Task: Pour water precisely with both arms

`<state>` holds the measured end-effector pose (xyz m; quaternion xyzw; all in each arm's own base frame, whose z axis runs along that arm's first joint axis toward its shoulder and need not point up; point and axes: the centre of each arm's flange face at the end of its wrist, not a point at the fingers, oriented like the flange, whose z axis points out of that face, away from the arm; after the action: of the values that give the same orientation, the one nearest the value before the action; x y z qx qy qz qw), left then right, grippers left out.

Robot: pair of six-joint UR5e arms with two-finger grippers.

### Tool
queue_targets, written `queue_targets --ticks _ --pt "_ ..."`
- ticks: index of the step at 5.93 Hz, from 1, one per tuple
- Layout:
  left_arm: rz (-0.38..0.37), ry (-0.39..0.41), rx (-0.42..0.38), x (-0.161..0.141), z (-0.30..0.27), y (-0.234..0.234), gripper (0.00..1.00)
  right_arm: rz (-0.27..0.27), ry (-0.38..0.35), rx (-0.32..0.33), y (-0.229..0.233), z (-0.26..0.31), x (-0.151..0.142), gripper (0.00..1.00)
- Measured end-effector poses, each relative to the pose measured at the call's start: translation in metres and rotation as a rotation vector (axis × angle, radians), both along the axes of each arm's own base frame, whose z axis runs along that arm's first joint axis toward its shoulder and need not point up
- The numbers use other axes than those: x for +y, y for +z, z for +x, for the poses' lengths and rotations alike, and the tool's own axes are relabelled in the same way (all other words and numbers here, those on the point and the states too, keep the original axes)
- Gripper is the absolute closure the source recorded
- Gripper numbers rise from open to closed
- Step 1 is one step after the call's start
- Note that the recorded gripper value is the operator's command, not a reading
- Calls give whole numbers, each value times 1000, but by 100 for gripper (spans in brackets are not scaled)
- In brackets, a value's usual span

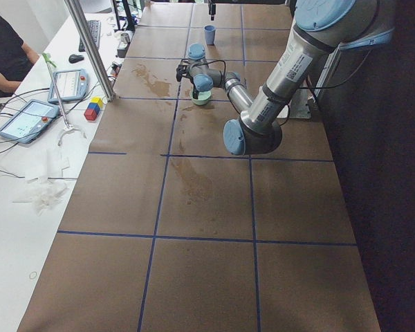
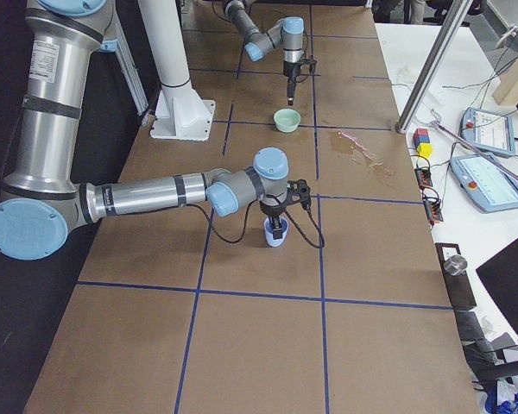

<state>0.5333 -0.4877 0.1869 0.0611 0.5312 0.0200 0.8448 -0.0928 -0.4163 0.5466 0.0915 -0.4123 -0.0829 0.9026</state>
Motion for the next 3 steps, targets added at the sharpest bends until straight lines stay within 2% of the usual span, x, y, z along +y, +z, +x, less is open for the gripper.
queue_targets --ticks 1,3 --pt "-6 -12 13 0 -7 -5 0 48 27 -19 0 -3 10 1" --pt "3 -46 22 6 -31 4 0 107 200 -38 8 -9 41 1"
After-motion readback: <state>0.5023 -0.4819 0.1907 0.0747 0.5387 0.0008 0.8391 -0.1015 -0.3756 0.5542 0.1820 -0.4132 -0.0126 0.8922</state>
